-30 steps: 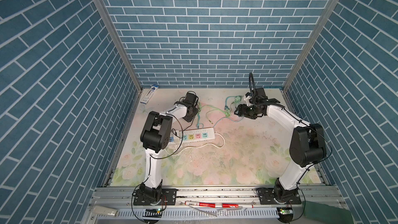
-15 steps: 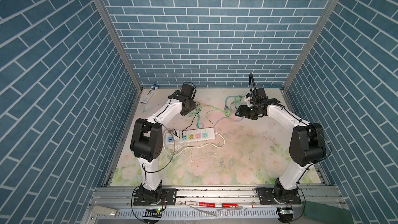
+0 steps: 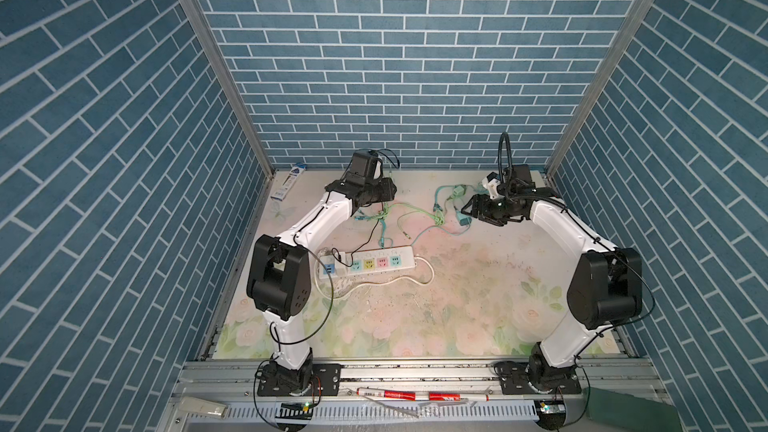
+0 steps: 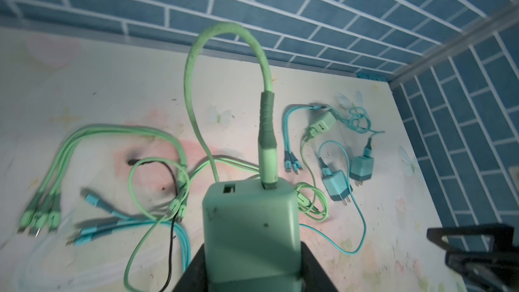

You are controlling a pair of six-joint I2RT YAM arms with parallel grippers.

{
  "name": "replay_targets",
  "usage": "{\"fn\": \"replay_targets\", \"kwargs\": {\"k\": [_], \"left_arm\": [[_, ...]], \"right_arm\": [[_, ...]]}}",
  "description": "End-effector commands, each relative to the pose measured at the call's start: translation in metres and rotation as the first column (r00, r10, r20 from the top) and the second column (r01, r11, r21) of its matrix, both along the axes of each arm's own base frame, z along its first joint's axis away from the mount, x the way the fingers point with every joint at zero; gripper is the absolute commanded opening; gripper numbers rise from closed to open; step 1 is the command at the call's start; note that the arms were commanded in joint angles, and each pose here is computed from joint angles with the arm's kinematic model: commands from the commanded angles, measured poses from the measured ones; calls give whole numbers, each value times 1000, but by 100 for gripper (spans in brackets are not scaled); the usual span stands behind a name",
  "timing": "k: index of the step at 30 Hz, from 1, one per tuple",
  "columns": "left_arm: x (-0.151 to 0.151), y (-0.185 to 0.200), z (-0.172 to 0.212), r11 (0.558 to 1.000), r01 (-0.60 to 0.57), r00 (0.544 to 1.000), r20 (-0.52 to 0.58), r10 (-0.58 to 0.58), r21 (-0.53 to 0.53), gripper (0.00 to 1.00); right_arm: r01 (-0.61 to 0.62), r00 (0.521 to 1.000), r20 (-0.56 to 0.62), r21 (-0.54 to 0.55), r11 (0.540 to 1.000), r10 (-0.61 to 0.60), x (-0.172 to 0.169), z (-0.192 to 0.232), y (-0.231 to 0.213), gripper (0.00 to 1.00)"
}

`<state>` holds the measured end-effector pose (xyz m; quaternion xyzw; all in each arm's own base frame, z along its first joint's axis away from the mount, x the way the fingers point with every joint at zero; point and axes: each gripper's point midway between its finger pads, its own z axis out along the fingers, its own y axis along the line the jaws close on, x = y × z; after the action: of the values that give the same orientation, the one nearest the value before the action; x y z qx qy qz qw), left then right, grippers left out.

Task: Insert the plug
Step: 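Lift the green charger with the left gripper while the right gripper approaches, then close the right gripper on the green charger held by the left gripper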

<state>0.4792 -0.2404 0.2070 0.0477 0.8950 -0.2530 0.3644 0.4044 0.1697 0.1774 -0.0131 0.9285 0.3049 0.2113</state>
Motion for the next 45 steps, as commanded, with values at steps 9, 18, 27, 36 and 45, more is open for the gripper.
{"fn": "replay_targets", "kwargs": {"k": [9,18,27,36,45], "left_arm": [[-27,-66,18,929,352,864,344,-368,111,43],[-41,-70,27,904,400,760,497,-420,151,42],[-66,-75,33,870,462,692,541,-477,175,43],[-79,-83,25,837,509,659,534,-530,201,42],[-81,-85,23,833,507,648,540,-537,220,41]], "right_arm": [[-135,989,78,197,971,122,-1,82,48,71],[-288,958,37,142,947,285,-18,78,101,67],[-356,934,14,98,929,356,-20,67,120,65],[-392,920,45,94,915,389,-22,76,127,65],[-424,906,31,99,900,423,-23,73,139,64]]}}
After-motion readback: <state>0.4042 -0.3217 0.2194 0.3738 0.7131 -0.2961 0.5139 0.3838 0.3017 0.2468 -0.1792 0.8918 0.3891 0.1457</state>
